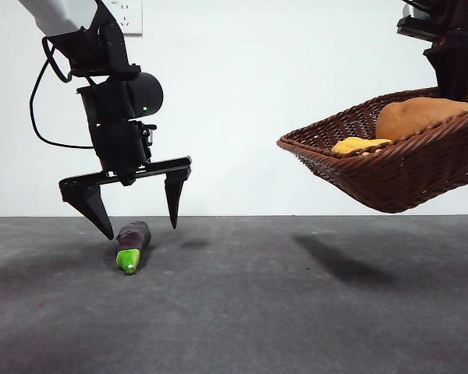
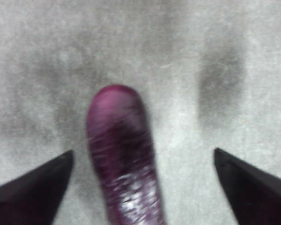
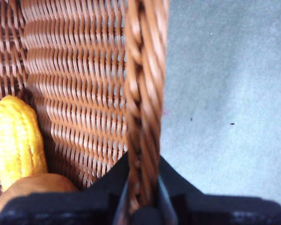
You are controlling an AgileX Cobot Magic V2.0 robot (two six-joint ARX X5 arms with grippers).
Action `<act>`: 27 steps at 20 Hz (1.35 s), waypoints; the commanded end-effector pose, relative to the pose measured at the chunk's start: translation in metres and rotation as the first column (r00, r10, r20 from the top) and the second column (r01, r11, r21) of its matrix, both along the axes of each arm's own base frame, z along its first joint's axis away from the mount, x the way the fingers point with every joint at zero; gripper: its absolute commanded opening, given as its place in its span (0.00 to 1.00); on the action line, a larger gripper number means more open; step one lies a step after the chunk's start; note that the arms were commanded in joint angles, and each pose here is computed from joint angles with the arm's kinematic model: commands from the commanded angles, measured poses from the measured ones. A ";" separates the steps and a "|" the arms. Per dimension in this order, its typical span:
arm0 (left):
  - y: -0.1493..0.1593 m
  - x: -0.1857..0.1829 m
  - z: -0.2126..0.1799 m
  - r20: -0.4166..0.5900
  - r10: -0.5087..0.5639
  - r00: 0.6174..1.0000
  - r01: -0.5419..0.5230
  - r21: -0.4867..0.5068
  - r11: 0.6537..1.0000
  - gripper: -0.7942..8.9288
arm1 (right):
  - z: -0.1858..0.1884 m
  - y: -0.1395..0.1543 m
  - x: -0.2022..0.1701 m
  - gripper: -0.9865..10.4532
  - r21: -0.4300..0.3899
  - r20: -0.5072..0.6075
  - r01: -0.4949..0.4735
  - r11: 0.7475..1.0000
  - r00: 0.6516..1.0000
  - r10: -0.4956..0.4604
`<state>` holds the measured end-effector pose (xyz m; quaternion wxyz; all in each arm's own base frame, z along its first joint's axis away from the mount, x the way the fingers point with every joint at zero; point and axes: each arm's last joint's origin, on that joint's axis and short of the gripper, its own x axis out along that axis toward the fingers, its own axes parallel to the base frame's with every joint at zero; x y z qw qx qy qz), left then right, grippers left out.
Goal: Help me put the vegetables on the table into the basket
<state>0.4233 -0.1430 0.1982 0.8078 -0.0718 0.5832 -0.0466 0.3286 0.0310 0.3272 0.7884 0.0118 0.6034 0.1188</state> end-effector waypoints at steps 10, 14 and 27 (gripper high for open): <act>0.000 0.002 -0.018 -0.026 -0.118 0.993 0.120 0.091 0.989 0.07 | -0.003 0.000 0.002 0.08 0.009 -0.005 -0.010 1.000 1.000 0.010; -0.001 -0.007 0.018 0.024 -0.218 0.976 0.220 -0.121 0.968 0.07 | -0.003 0.000 0.002 0.08 0.009 -0.006 -0.008 1.000 1.000 0.008; -0.083 -0.136 0.178 0.472 -0.533 0.702 0.688 -0.259 0.678 0.07 | -0.002 0.046 -0.009 0.08 0.216 -0.033 -0.200 0.956 0.977 0.212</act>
